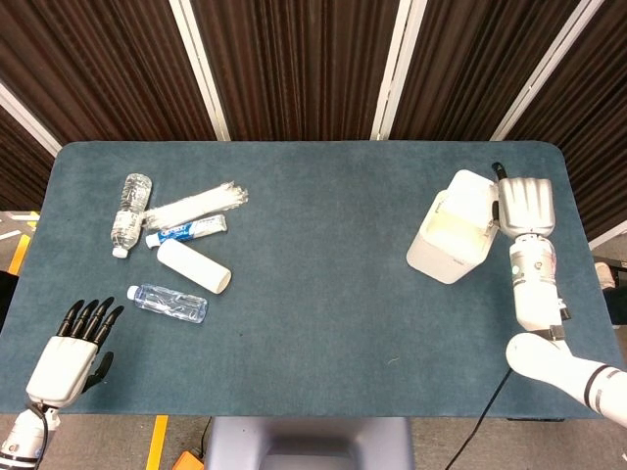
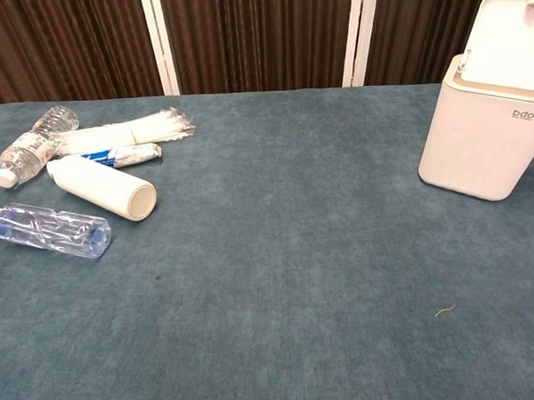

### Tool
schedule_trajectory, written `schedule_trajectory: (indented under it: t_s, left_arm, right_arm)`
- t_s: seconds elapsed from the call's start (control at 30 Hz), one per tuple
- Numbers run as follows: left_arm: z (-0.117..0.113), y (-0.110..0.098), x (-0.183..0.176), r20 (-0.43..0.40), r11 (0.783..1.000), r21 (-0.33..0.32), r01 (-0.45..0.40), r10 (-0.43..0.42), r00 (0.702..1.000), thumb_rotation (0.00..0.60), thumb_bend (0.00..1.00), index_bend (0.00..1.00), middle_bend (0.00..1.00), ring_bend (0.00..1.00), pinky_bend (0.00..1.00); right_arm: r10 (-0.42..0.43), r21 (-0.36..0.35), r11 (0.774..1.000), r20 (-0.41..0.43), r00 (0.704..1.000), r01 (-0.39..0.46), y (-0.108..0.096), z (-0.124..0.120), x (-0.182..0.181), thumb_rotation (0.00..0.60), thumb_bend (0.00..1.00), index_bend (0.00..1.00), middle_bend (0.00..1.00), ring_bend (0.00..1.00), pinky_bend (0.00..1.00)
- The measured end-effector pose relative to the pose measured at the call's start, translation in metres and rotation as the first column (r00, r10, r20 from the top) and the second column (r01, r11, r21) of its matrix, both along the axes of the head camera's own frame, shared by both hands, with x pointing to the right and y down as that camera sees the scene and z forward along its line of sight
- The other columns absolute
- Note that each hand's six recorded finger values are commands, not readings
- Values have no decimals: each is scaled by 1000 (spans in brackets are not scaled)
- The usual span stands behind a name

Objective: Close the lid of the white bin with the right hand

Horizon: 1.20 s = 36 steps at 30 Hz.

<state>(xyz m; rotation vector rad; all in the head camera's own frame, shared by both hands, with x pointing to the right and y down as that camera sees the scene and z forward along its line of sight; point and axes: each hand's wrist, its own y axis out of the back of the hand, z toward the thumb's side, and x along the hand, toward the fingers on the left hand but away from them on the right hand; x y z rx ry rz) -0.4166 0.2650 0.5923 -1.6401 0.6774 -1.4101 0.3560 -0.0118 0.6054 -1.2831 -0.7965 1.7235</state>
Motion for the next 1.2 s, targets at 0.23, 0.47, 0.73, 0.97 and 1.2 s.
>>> schedule_trajectory:
  t_s: [0.23, 0.47, 0.73, 0.97, 1.2]
  left_arm:
    - [0, 3, 2, -13, 1000, -11, -12, 12, 1000, 600, 486, 0, 0, 0, 6]
    - [0, 3, 2, -10, 1000, -8, -13, 13, 1000, 600, 486, 0, 0, 0, 6]
    - [1, 4, 4, -7, 1000, -14, -18, 18, 1000, 600, 487, 0, 0, 0, 6]
    - [-1, 4, 4, -11, 1000, -13, -22, 22, 1000, 600, 487, 0, 0, 0, 6]
    - [-2, 3, 2, -18, 1000, -11, -17, 17, 1000, 600, 487, 0, 0, 0, 6]
  right_arm:
    - [9, -38, 999, 17, 1000, -9, 4, 2, 6, 600, 576, 365, 1000, 1000, 1000]
    - [-25, -45, 999, 77, 997, 29, 11, -11, 1, 600, 575, 382, 1000, 1000, 1000]
    - [-142, -82, 985, 83, 986, 149, 39, -15, -9, 600, 575, 379, 1000, 1000, 1000]
    - [-253, -170, 952, 37, 967, 256, 82, 6, -14, 600, 575, 363, 1000, 1000, 1000]
    - [-291, -228, 931, 8, 957, 285, 103, 32, -16, 600, 575, 354, 1000, 1000, 1000]
